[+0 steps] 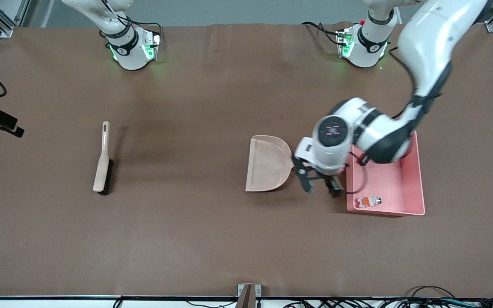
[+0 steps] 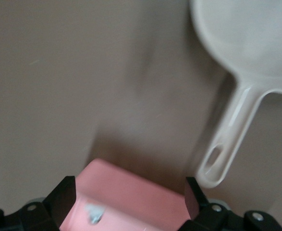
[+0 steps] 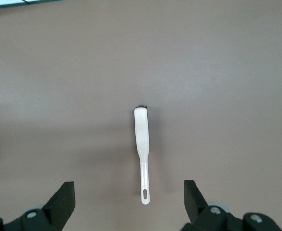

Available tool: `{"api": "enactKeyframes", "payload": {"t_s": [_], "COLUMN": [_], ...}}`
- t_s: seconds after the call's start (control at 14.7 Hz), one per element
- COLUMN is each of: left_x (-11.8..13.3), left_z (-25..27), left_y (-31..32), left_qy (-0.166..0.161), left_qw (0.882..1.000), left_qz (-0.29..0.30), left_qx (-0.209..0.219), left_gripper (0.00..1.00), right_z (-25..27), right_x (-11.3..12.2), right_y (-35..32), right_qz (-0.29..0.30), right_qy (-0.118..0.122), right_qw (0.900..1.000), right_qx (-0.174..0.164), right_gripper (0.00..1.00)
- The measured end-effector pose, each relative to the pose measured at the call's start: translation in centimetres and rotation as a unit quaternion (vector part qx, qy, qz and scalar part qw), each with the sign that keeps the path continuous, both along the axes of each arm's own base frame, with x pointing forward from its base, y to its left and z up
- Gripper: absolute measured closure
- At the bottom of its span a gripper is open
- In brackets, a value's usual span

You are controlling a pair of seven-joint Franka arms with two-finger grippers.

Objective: Clean e-waste and dump in bin

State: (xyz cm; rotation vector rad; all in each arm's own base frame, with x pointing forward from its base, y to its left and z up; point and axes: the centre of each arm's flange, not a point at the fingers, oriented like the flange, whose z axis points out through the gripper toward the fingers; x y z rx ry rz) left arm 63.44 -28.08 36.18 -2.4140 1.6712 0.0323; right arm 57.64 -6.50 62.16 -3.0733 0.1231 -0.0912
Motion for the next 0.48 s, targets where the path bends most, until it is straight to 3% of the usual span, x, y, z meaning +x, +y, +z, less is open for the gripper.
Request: {"api": "enactKeyframes", "payload": {"t_s": [0.14,0.27,0.48], "left_x": [2.3,4.0,4.1], "left_z": [4.8,8.4,13.7], "left_y": [4.9,10.0,13.9], "left_qy": [-0.032,-0.043,-0.046], "left_qw": [0.997,0.989,0.970], "left_qz": [0.077,0.141,0.237], "left_qx": [-0.004,-0.011,-0.032], "left_gripper": [0.00,0.00,0.00], "right_z": [0.4,0.6,1.7], "right_x": [-0.1,-0.3,-0.8], "right_y": [0.1,0.1,0.2], "right_qz": [0.000,0.001,0.003], "right_qy": [-0.003,0.006,0.014], "right_qw": [1.000,1.000,1.000], "right_qx": [0.000,0.001,0.002], "right_gripper": [0.00,0.00,0.00]}}
